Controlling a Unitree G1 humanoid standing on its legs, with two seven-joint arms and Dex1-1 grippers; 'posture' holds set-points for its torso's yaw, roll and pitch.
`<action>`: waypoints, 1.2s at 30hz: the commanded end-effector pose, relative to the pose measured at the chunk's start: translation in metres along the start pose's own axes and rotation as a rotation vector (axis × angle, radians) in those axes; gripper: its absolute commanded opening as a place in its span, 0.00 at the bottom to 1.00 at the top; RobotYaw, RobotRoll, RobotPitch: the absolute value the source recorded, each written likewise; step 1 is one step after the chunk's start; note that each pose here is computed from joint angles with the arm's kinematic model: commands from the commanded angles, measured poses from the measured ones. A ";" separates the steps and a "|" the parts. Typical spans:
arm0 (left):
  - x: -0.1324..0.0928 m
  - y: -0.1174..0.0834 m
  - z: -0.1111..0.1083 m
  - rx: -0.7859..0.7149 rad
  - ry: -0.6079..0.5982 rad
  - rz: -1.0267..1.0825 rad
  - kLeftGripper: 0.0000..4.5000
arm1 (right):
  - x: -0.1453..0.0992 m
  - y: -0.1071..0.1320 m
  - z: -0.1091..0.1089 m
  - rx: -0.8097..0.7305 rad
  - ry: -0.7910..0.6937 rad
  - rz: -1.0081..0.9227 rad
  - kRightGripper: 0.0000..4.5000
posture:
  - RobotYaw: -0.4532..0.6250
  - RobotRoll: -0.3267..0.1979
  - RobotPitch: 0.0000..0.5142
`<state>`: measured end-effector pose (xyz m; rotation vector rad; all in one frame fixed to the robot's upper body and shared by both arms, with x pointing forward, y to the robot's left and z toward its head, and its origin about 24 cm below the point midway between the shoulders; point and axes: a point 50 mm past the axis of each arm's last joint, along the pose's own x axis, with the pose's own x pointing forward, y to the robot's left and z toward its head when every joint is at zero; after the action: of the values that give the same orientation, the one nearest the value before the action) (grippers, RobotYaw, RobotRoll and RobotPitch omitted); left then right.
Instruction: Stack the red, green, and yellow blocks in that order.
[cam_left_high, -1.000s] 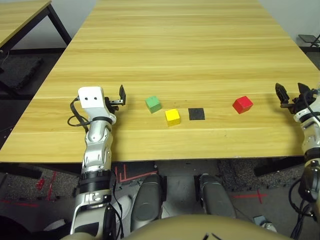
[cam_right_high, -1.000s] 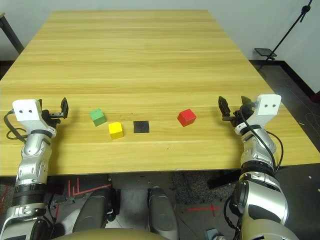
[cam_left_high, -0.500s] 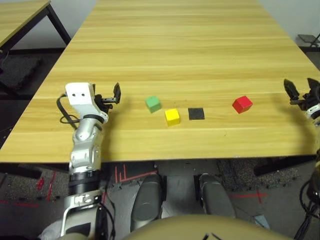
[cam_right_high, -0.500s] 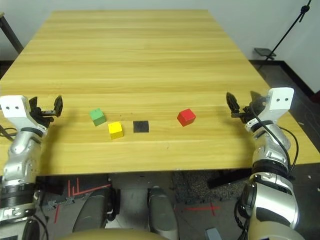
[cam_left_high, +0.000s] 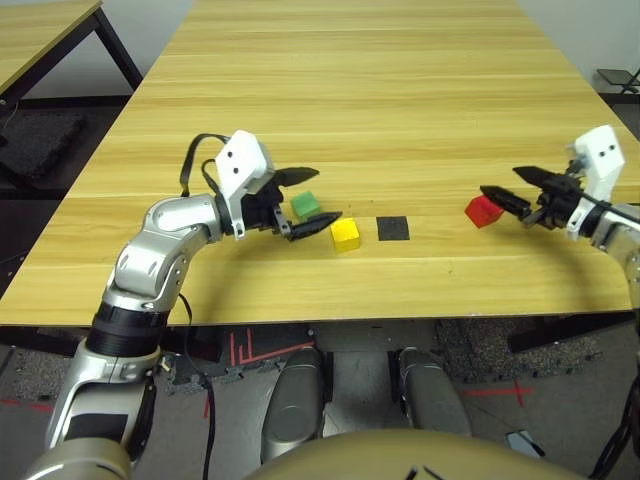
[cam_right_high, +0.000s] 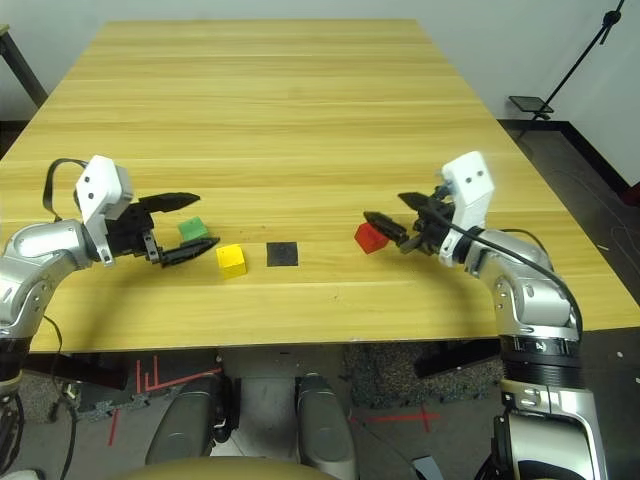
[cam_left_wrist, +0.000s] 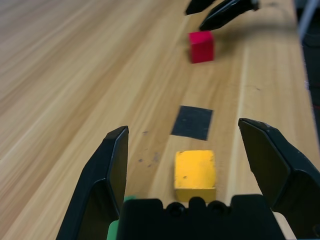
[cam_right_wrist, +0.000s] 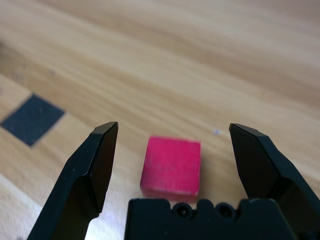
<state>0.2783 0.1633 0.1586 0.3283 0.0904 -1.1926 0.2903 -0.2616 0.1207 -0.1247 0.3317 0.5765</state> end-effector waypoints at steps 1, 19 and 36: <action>0.003 0.001 -0.003 0.005 0.041 -0.030 1.00 | 0.000 -0.004 -0.010 -0.017 0.059 -0.010 1.00 | 0.57 0.31 0.17; 0.000 -0.001 -0.003 0.007 0.040 0.009 1.00 | 0.027 0.000 -0.020 -0.026 0.057 0.007 0.57 | 0.63 0.32 0.18; -0.003 0.001 0.008 0.029 0.083 -0.017 1.00 | 0.072 0.053 0.020 -0.406 0.182 0.809 0.46 | 0.68 0.31 0.17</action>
<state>0.2781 0.1669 0.1647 0.3858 0.1437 -1.1860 0.3204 -0.1772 0.1219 -0.4211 0.4061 1.4108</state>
